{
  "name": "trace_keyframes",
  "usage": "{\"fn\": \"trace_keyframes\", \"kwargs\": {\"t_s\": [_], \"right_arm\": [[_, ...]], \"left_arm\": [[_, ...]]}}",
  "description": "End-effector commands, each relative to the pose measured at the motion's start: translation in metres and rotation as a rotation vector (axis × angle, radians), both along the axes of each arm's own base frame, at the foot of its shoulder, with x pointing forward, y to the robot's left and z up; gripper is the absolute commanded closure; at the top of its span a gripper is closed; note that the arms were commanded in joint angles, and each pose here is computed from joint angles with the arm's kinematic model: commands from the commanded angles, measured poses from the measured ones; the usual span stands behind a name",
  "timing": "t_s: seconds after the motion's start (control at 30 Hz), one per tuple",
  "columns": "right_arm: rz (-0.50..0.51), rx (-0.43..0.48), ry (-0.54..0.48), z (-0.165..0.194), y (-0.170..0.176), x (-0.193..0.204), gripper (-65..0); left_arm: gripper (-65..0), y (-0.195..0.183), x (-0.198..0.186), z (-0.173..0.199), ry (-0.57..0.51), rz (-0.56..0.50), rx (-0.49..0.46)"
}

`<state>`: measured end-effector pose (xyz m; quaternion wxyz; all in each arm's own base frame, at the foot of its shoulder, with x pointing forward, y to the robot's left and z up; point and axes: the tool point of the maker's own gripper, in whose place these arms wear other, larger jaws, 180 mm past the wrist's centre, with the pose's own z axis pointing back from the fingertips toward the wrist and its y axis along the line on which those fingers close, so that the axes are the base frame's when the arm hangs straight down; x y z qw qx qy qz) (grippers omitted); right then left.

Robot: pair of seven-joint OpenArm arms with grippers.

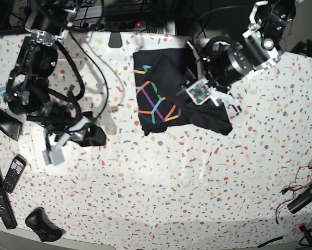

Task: Fold the T-shirt properly
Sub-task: 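Release the right gripper and flatten the folded stack with the left gripper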

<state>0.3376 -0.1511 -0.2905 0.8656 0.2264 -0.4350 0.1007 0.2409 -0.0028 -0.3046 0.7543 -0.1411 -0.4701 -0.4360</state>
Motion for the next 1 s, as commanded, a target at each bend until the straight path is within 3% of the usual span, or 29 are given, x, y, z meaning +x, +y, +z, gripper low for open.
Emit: {"fn": "trace_keyframes", "kwargs": {"t_s": [0.0, 0.27, 0.5, 0.77, 0.83, 0.93, 0.97], "right_arm": [[-0.003, 0.010, -0.043, 0.013, -0.006, 0.002, -25.0], [-0.025, 0.005, 0.022, -0.005, -0.019, -0.017, -25.0], [-0.021, -0.004, 0.031, -0.006, -0.020, -0.018, -25.0], [-0.021, -0.007, 0.031, -0.006, -0.021, -0.018, -25.0], [-0.021, -0.007, 0.031, -0.006, -0.021, -0.018, -25.0], [-0.021, -0.007, 0.031, -0.006, -0.021, -0.018, -25.0], [-0.021, -0.007, 0.030, -0.006, -0.021, -0.018, -25.0]], "left_arm": [[-20.1, -0.006, 0.006, 0.013, -0.040, 0.005, -0.034], [-20.5, -0.040, 0.026, 0.003, -0.005, 0.021, -0.091], [-20.5, -0.033, 0.035, -0.019, 0.041, 0.002, 0.036], [-20.3, -0.027, 0.022, -0.044, 0.101, -0.070, 0.105], [-15.8, -0.024, 0.020, -0.046, 0.101, -0.086, 0.122], [-1.3, -0.020, 0.020, -0.048, 0.097, -0.091, 0.145], [0.0, -0.020, 0.020, -0.048, 0.096, -0.090, 0.145]]}}
